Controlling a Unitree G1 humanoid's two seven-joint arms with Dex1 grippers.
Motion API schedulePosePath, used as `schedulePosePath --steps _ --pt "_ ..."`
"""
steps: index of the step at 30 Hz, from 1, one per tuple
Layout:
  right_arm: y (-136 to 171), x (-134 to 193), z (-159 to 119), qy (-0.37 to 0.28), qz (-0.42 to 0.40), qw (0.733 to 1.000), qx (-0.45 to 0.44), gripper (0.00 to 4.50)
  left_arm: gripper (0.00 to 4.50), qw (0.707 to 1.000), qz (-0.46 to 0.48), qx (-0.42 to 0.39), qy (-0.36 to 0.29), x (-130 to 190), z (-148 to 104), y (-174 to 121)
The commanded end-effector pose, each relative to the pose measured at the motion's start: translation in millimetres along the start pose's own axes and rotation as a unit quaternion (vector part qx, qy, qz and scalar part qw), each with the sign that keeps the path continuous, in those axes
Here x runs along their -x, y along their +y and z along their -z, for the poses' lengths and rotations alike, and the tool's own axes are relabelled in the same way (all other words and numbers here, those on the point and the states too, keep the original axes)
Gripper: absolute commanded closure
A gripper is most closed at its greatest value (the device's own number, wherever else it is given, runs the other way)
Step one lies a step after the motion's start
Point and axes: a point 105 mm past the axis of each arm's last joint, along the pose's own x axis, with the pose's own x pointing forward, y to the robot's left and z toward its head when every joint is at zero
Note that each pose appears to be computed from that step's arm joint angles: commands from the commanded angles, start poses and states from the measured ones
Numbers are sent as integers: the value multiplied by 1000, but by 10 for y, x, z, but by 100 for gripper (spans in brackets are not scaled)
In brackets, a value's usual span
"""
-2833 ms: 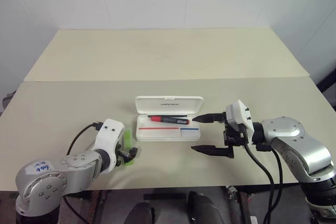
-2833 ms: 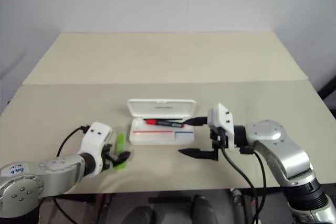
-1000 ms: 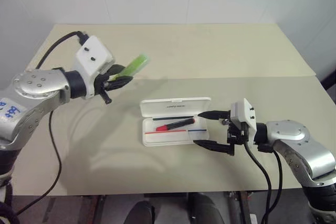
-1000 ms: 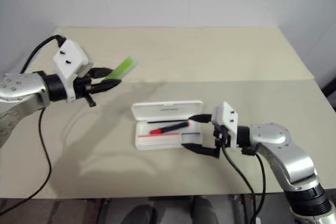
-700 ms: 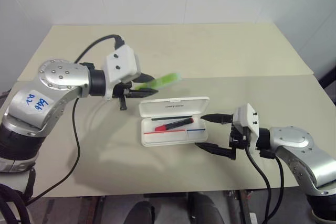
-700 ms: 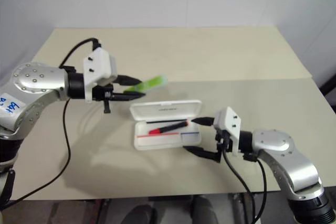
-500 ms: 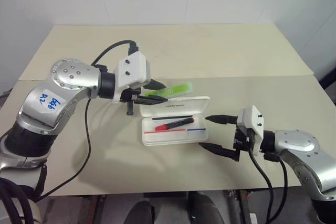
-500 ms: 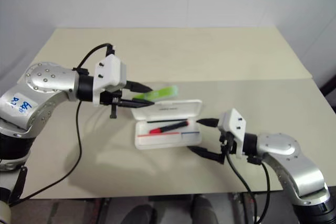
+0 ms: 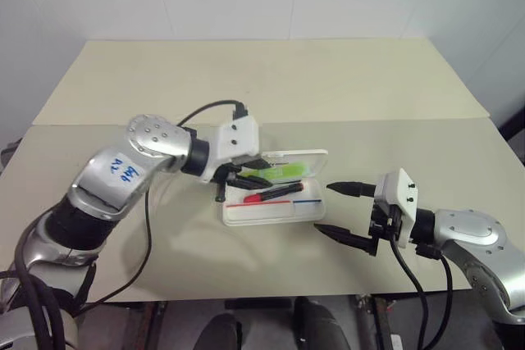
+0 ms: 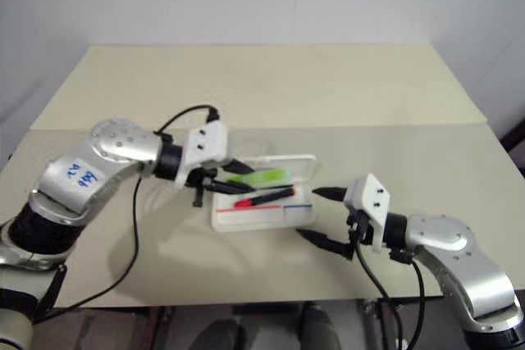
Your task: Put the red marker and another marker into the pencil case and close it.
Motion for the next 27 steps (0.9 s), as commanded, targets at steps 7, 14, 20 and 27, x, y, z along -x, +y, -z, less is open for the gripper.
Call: schedulePosePath --steps 7,14,20,27 --pt "44 -6 -127 -15 8 1000 21 0 345 999 29 7 25 -136 85 -134" --pt "63 -2 -127 -15 14 1000 18 0 345 998 36 17 52 -202 186 -195" --pt "77 3 -128 -14 17 1000 16 0 345 997 43 15 66 -225 257 -232" --pt "93 17 -112 -10 15 1000 13 0 345 995 50 16 86 -243 376 -257"
